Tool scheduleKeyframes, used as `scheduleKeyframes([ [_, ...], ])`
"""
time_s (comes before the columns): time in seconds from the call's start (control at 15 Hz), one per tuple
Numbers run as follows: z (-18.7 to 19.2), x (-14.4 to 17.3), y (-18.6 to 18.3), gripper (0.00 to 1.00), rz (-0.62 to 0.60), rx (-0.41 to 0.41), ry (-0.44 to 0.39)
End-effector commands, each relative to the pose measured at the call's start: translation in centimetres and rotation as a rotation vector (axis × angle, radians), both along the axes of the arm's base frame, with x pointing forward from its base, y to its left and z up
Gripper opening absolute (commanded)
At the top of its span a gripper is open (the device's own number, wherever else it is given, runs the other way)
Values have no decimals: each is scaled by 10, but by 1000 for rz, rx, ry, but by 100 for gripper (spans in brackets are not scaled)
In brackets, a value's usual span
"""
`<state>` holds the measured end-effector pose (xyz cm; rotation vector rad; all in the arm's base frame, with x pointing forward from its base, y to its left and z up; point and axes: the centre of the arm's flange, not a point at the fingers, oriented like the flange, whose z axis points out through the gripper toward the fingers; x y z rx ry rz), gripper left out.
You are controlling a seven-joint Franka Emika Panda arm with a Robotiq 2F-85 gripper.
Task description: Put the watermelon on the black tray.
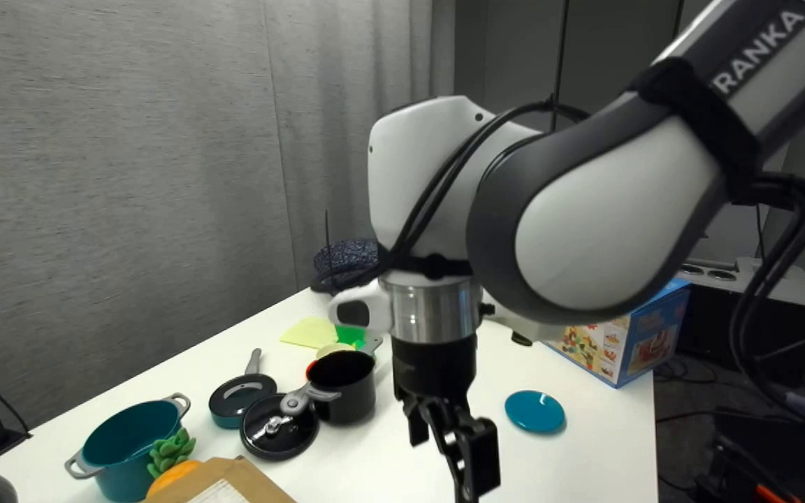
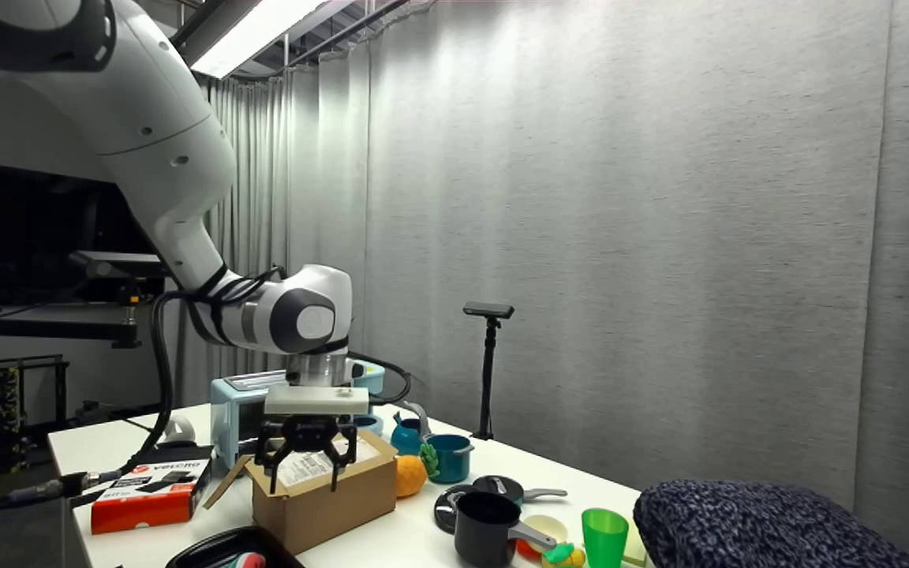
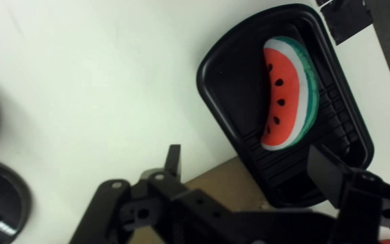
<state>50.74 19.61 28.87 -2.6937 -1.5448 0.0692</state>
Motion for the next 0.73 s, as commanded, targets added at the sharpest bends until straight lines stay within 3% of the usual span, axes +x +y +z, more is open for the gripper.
scheduleKeyframes([
  [0.0, 56, 19, -48, 100, -187, 10, -76],
  [0.47, 133, 40, -142, 100, -581, -46, -219],
  [0.53, 118, 42, -132, 100, -499, -13, -197],
  [0.67, 127, 43, -145, 100, -557, -20, -219],
])
